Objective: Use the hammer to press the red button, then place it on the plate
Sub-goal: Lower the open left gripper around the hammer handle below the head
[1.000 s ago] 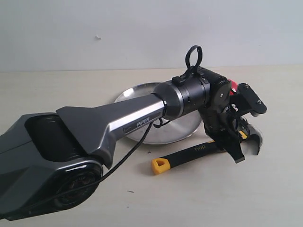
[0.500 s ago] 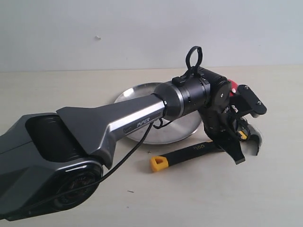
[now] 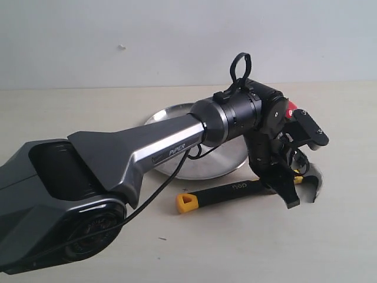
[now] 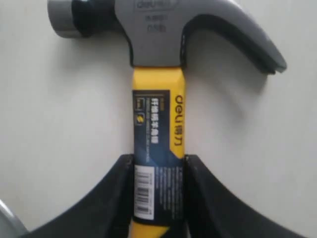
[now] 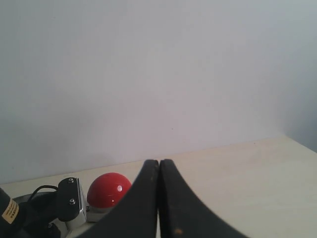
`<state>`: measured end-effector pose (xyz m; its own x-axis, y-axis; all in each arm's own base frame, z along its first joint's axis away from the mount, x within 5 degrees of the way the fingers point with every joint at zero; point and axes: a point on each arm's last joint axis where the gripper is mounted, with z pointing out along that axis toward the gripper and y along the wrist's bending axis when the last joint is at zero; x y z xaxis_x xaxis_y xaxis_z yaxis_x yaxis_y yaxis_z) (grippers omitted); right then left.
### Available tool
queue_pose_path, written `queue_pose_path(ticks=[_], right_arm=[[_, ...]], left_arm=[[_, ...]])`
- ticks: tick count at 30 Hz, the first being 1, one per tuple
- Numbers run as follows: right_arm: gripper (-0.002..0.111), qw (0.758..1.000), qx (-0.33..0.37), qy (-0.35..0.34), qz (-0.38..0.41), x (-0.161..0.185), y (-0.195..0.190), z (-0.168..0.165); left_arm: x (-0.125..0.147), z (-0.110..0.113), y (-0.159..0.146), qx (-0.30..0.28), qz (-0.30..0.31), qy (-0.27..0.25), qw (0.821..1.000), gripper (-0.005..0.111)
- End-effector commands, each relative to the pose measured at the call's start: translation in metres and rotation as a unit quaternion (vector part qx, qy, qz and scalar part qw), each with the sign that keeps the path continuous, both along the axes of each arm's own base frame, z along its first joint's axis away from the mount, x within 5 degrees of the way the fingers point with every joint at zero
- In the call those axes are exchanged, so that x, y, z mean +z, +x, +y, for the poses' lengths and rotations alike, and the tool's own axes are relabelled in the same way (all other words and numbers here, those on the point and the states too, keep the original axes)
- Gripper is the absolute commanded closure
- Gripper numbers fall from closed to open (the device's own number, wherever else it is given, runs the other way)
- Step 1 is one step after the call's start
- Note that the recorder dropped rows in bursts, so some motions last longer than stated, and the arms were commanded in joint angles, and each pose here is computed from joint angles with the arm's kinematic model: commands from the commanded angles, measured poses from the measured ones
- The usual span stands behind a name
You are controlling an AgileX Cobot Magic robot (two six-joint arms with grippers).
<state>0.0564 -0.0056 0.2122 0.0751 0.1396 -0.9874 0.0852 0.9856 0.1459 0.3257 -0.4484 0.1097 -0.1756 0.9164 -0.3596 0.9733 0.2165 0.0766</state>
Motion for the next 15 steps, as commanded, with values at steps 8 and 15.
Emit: queue_pose_path(ticks=[8,15], right_arm=[[0.108,1.000,-0.002,-0.005,-0.004,-0.0006,-0.0004,-0.0001],[0.108,1.000,-0.002,-0.006,-0.003,-0.0006,-0.0004,-0.0001]], left_arm=[[-0.0070,-0.0023,-0.0106,0.003,0.065,-0.012,0.998,0.107],[-0.0040,-0.0026,-0.0157,0.008,0.091,-0.013,0.996,0.107]])
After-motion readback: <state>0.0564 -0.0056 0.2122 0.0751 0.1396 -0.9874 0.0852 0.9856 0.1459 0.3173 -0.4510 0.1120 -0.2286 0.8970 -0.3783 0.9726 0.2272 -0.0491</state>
